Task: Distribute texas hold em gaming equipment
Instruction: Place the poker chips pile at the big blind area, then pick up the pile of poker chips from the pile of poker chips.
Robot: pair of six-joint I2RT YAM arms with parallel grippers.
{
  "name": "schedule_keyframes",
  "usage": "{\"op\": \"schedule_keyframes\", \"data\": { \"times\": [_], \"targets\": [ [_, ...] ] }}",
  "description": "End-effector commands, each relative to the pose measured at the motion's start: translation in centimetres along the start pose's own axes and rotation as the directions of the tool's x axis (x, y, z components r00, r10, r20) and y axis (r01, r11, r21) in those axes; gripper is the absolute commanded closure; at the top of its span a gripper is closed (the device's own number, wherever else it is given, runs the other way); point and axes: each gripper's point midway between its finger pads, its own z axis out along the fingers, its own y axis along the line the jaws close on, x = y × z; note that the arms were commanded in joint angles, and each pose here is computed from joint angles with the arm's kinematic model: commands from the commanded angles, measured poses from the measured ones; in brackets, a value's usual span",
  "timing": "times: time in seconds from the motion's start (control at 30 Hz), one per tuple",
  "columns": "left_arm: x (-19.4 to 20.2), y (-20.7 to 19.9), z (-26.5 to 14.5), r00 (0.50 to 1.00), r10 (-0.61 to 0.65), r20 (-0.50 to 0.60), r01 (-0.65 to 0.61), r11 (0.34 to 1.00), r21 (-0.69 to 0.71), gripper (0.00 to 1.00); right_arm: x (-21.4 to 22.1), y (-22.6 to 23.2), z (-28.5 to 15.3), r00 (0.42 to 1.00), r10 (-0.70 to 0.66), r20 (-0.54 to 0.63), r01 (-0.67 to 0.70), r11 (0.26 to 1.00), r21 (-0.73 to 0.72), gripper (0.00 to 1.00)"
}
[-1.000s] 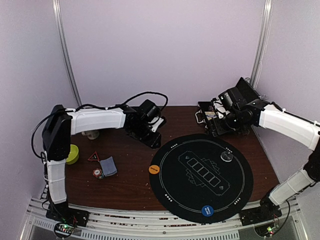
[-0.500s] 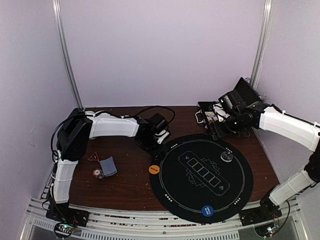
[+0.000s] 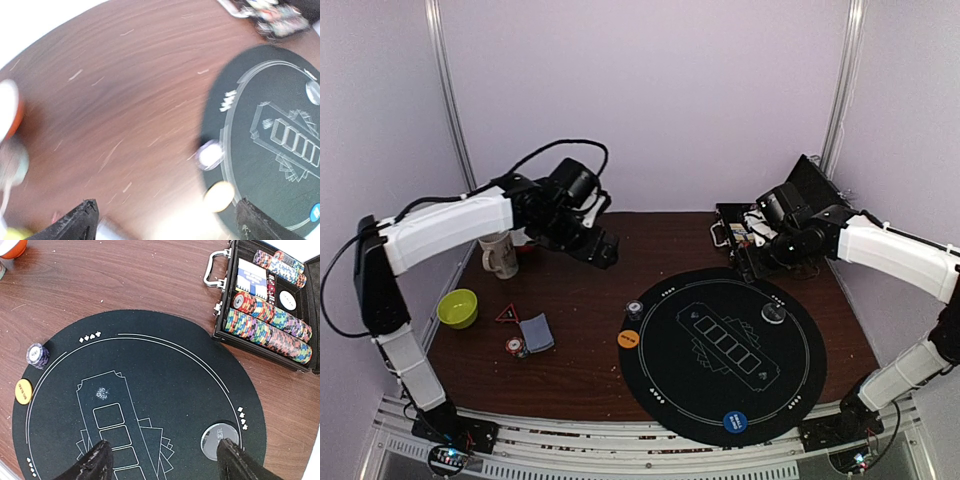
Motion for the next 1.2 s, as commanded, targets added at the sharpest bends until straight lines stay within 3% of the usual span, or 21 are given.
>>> {"op": "schedule_keyframes", "data": {
  "times": [0.0,0.13,0.27,0.53,0.7,0.97,1.17],
  "targets": [
    [9.9,6.6,-2.3,0.952,-0.191,-0.239,0.146,0.970,-0.195,0.02,0.3,0.3,0.6,1.000,-0.012,-0.010,0.012,1.000,-0.020,0.26],
    [16.0,9.7,-3.9,0.892,-0.321,-0.318,0.247,0.936,-0.252,0.02,0.3,0.8,1.2,1.000,-0.020,-0.018,0.020,0.999,-0.043,0.26],
    [18.1,11.1,-3.8,0.873,-0.384,-0.302,0.310,0.913,-0.264,0.02,0.3,1.0,1.3,1.000,-0.023,-0.018,0.022,0.998,-0.051,0.26],
    [21.5,11.8,-2.2,0.848,-0.395,-0.353,0.306,0.909,-0.282,0.02,0.4,0.9,1.1,0.999,-0.032,-0.027,0.031,0.998,-0.048,0.25],
    [23.2,11.0,-1.7,0.828,-0.383,-0.409,0.303,0.920,-0.249,0.14,0.2,0.9,1.0,0.999,-0.032,-0.030,0.031,0.998,-0.048,0.25],
    [25.1,10.6,0.3,0.820,-0.327,-0.471,0.261,0.944,-0.201,0.13,-0.2,1.0,1.1,0.999,-0.032,-0.030,0.030,0.998,-0.050,0.25],
    [25.5,12.0,1.8,0.820,-0.317,-0.477,0.225,0.944,-0.241,0.18,0.0,0.8,0.6,0.999,-0.031,-0.026,0.030,0.999,-0.042,0.25]
  ]
}}
